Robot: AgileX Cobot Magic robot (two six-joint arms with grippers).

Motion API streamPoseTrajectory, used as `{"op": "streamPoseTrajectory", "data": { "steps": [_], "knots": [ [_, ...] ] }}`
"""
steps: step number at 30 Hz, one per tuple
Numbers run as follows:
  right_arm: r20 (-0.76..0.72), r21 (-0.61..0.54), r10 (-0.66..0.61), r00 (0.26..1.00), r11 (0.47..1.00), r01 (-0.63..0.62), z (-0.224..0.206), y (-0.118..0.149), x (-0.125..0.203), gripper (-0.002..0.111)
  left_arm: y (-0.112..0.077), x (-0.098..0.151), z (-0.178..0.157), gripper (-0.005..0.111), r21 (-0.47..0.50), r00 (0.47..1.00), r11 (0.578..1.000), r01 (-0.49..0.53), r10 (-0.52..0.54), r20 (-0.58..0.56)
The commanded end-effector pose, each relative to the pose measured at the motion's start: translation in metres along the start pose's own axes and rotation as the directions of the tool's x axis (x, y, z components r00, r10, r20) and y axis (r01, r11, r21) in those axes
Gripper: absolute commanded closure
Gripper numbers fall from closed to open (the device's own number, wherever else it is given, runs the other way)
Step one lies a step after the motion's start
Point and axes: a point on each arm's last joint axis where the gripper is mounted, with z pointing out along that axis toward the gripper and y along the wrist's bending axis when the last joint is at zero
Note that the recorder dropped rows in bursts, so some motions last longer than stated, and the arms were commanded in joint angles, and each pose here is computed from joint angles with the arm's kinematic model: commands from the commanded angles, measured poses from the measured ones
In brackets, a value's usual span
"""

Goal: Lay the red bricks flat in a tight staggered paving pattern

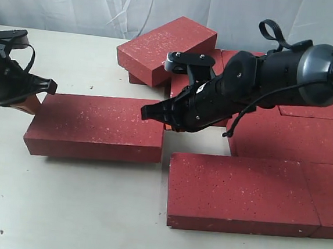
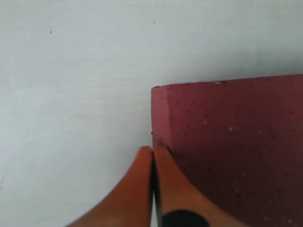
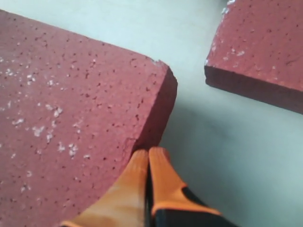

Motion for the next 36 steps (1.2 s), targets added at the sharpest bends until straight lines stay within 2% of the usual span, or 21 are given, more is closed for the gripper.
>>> {"op": "streamPoseTrajectory", "data": {
  "steps": [1, 6, 13, 19, 25, 30, 36],
  "knots": [
    [0.039, 0.008, 0.008, 0.999, 1.0, -0.008, 0.008, 0.0, -0.002, 0.109, -0.001, -0.002, -0.004, 0.107, -0.012, 1.0, 1.0, -0.01, 0.01, 0.022],
    [0.029, 0.011, 0.019, 0.999, 1.0, -0.02, 0.013, -0.001, 0.0, 0.109, 0.001, -0.002, 0.0, 0.107, -0.013, 1.0, 1.0, -0.008, 0.008, 0.009],
    [0.039, 0.018, 0.024, 0.999, 1.0, -0.025, 0.016, -0.003, -0.001, 0.109, 0.006, 0.004, 0.02, 0.107, -0.009, 0.998, 1.0, 0.01, -0.011, -0.067],
    [0.02, 0.015, 0.022, 1.0, 1.0, -0.023, 0.016, -0.003, 0.001, 0.109, 0.012, 0.002, 0.019, 0.107, -0.033, 0.998, 0.999, -0.014, 0.012, -0.069],
    [-0.041, 0.012, -0.005, 0.999, 1.0, 0.005, 0.016, -0.003, 0.007, 0.109, 0.025, 0.0, 0.014, 0.107, -0.047, 0.998, 0.999, 0.019, -0.021, -0.057],
    [-0.068, 0.016, -0.032, 0.997, 0.999, 0.034, 0.016, -0.003, 0.009, 0.109, 0.026, -0.001, 0.015, 0.107, -0.053, 0.999, 0.998, 0.015, -0.018, -0.049],
    [-0.055, 0.044, 0.001, 0.999, 0.999, 0.002, 0.009, -0.005, 0.006, 0.109, 0.024, -0.001, 0.016, 0.107, -0.041, 0.998, 0.999, 0.029, -0.031, -0.049]
  ]
}}
